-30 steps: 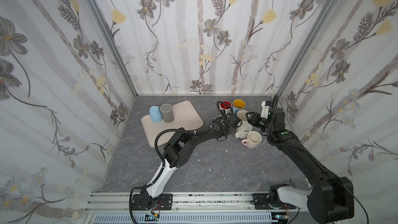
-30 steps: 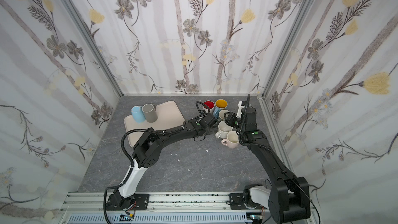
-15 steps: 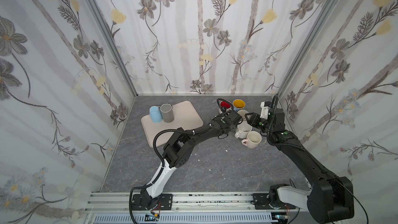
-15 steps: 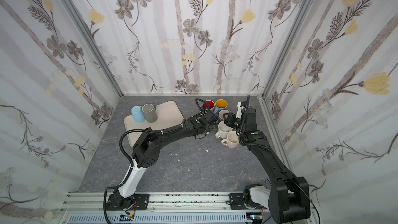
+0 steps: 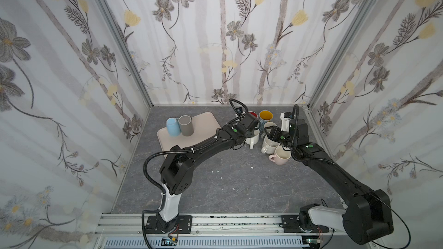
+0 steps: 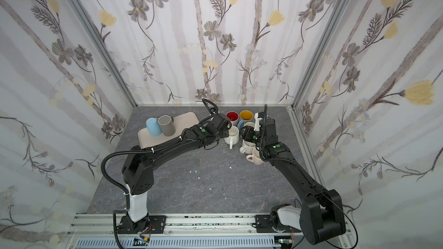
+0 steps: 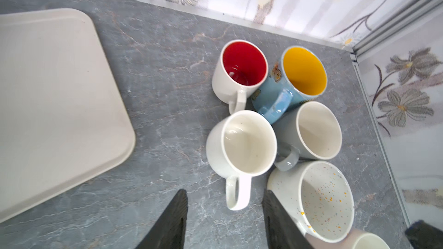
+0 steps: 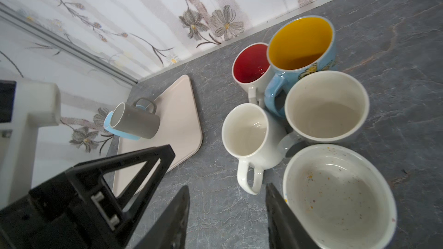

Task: Turn the mug right side up
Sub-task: 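Move the left gripper over the grey mug on the tray while the right gripper withdraws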

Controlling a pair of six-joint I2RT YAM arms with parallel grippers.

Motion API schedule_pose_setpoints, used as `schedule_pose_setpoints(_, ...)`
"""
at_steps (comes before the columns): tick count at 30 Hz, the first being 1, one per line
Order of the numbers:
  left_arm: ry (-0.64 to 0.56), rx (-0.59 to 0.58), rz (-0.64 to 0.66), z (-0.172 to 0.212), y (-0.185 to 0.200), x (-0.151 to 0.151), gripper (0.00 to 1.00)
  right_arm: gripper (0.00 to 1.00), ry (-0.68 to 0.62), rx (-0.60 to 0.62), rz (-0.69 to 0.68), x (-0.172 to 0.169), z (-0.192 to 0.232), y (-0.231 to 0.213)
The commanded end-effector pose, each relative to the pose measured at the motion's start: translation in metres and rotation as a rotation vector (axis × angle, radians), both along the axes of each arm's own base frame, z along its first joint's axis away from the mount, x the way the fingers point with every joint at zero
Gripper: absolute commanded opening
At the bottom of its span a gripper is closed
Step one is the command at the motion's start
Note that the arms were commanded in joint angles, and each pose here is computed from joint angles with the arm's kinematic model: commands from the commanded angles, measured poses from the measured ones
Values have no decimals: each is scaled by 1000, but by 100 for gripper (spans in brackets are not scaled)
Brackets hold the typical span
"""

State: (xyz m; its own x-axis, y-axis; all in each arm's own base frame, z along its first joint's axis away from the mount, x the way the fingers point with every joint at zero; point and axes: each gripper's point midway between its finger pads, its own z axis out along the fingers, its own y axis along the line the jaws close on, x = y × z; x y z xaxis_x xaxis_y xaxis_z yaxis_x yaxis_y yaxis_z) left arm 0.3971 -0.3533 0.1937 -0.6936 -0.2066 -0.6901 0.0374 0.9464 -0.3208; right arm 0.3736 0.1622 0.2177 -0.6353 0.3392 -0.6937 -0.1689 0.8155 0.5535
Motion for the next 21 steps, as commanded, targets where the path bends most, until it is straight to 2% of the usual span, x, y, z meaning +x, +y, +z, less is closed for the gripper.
schedule_pose_setpoints(1, -30, 22, 50, 9, 36, 6, 51, 50, -23, -14, 15, 7, 3, 17)
schedule_pose_setpoints(9, -59, -29, 199, 15, 154, 16, 56, 51, 6, -35, 128, 14, -10, 78)
schedule_pose_setpoints(13, -83, -82, 249, 20, 206, 32, 61, 51, 32, -39, 187, 16, -21, 109)
schedule_pose_setpoints(17, -114, -82, 315, 29, 253, 61, 63, 50, 68, -48, 244, 21, -32, 138)
schedule_pose_setpoints(20, -82, -83, 350, 15, 281, 85, 64, 50, 72, -49, 272, 21, -35, 154)
schedule_pose_setpoints(21, -93, -92, 358, 21, 287, 98, 64, 50, 74, -49, 277, 21, -36, 157)
